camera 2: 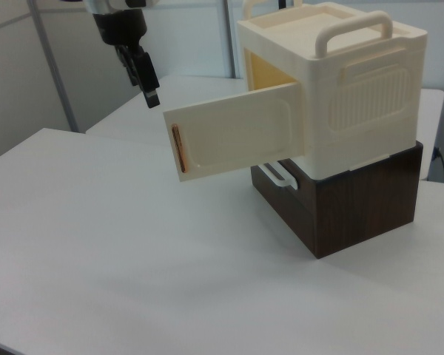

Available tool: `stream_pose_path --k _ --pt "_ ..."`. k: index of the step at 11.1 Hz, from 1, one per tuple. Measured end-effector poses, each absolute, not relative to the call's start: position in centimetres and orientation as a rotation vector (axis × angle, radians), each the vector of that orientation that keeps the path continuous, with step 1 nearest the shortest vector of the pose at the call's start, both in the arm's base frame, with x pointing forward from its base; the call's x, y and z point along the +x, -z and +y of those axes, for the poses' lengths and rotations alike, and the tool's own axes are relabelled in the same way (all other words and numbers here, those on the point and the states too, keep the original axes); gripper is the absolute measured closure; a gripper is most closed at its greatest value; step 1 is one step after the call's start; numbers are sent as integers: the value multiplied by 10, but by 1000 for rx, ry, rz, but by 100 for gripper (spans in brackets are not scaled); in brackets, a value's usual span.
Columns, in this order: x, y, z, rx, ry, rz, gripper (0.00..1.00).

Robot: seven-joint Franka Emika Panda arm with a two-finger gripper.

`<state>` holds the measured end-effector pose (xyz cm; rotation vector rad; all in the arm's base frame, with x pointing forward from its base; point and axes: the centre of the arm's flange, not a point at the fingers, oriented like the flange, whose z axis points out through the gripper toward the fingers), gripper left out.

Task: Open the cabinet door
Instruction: 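Release the door and lift the gripper away from the cabinet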

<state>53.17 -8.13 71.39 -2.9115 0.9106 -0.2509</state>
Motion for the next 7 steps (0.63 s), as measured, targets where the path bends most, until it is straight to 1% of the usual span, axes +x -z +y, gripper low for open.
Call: stream_pose_path --k 2,5,7 --pt "530 -709 -68 -2978 193 728 0" --pt "529 -696 -57 -3064 97 345 0" --pt "535 -678 -46 -3076 53 216 0"
